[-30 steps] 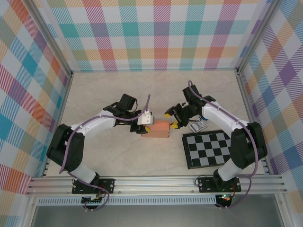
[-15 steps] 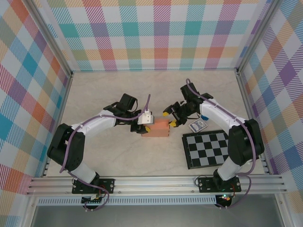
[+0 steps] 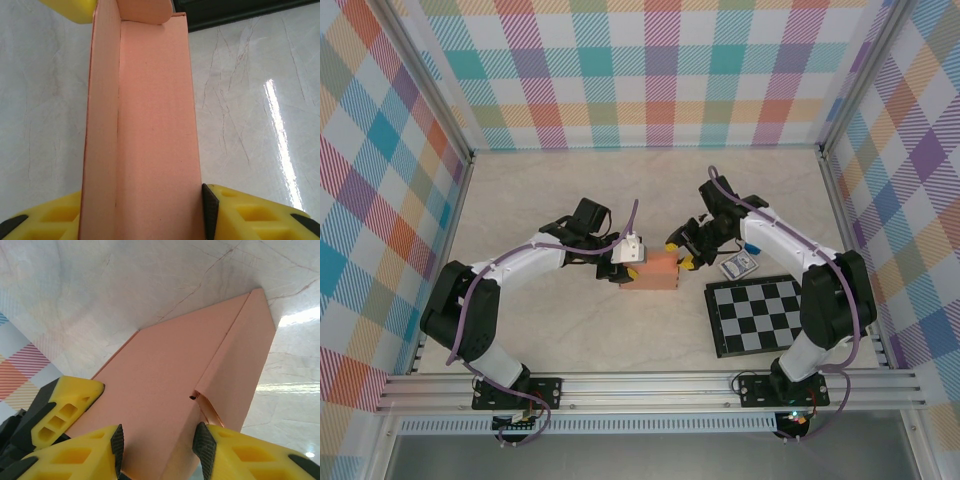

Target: Fold the paper box

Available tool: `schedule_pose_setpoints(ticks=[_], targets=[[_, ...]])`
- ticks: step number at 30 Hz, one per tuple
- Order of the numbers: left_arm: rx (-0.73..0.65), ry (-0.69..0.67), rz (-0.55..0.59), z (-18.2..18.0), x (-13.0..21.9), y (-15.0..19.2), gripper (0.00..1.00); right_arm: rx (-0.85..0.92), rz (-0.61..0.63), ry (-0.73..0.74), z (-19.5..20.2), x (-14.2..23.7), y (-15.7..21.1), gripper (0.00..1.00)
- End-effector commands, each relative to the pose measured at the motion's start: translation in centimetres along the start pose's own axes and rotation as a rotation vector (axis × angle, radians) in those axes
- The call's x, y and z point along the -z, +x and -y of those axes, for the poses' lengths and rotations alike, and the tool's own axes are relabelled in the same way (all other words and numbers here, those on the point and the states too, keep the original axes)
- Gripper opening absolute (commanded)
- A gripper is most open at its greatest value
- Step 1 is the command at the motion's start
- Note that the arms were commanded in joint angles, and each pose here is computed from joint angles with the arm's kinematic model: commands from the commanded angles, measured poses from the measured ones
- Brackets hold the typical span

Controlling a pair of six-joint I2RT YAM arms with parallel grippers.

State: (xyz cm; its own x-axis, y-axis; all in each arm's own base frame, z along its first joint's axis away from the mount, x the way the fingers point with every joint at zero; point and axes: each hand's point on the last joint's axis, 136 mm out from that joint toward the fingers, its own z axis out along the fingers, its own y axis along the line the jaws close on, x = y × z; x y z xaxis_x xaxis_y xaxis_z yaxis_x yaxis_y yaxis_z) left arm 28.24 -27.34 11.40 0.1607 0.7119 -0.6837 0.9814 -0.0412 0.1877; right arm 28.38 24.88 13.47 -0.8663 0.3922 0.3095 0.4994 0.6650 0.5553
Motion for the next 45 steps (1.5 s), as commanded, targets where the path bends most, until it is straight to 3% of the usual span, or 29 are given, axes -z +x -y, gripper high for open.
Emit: schedule_pose_setpoints(ticks=[1,9,16,21,29,35,45], targets=[[-0.003,0.056,0.01,1.0,-0.5,-0.4,0.49,0.061,-0.003,0.045,0.2,0.1,0.2,0.46],[-0.003,0.06,0.01,1.0,-0.6,-0.4,0.49,0.106,0.042,0.126,1.7,0.3,-0.5,0.48],[0.0,0.062,0.004,1.0,-0.6,-0.3,0.49,0.161,0.066,0.149,2.3,0.7,-0.4,0.4],[0.005,0.065,0.0,1.0,-0.6,-0.2,0.49,0.205,0.111,0.148,1.9,1.6,-0.5,0.49],[0.025,0.068,0.0,1.0,-0.5,-0.3,0.49,0.471,0.272,0.168,2.3,5.2,0.1,0.48],[0.05,0.095,0.001,1.1,-0.9,-0.4,0.49,0.634,0.329,0.133,2.2,4.5,0.9,0.4],[0.052,0.099,-0.008,1.2,-0.9,-0.1,0.49,0.811,0.391,0.263,2.2,4.0,-1.5,0.37]])
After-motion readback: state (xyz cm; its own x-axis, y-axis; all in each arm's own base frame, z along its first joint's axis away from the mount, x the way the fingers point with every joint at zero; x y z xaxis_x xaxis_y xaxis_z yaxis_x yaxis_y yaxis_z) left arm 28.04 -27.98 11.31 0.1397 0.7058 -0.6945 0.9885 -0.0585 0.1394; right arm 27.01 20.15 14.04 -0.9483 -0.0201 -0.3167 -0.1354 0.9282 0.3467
